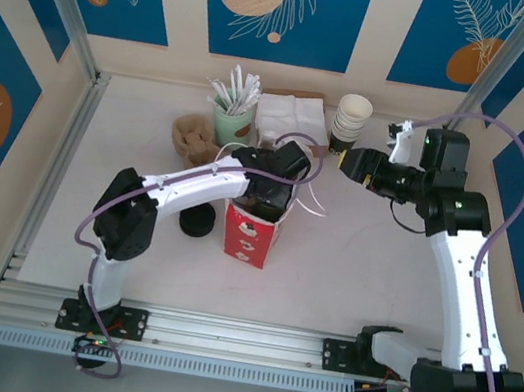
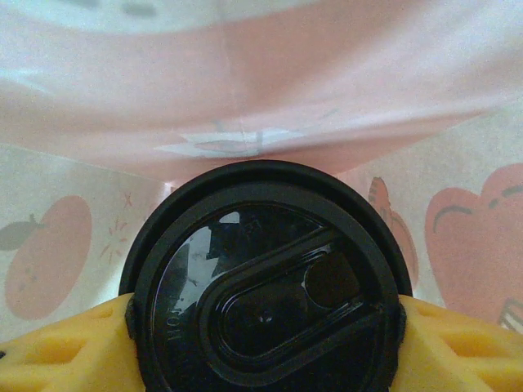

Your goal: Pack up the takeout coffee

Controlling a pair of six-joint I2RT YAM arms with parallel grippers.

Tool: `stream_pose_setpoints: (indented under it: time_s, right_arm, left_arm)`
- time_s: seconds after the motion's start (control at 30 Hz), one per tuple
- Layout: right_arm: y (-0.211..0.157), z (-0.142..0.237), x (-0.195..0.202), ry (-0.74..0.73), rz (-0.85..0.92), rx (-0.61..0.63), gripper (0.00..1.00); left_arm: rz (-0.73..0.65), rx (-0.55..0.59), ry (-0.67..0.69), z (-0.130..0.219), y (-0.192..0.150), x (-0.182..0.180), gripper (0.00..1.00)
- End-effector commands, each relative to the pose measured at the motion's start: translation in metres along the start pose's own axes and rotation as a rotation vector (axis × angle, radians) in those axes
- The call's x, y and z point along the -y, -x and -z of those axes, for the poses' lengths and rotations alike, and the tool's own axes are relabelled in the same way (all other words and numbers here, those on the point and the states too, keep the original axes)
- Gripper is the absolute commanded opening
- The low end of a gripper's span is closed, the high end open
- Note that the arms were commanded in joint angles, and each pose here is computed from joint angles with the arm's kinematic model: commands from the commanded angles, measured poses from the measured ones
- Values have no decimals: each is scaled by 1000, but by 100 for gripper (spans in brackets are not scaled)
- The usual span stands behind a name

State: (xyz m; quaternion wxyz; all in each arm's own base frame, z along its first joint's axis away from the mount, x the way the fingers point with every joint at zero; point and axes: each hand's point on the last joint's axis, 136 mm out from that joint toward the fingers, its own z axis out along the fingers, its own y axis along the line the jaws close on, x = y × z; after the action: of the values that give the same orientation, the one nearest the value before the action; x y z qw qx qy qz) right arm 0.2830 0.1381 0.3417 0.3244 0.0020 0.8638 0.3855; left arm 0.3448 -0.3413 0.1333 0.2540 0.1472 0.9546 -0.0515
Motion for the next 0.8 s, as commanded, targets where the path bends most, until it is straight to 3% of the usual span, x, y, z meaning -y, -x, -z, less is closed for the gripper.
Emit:
stream_pose_setpoints:
  time_s: [0.0, 0.57, 0.77]
  right_arm:
    - [-12, 3, 3, -13, -70, 14, 57]
    - [-39, -27, 3, -38, -125, -59, 57]
    - [-42, -36, 2, -40, -133, -74, 57]
  left_arm:
    - [-2, -253, 32, -41, -64, -7, 65]
    - [15, -302, 18, -50, -81, -6, 65]
    - [22, -272, 1, -44, -72, -3, 66]
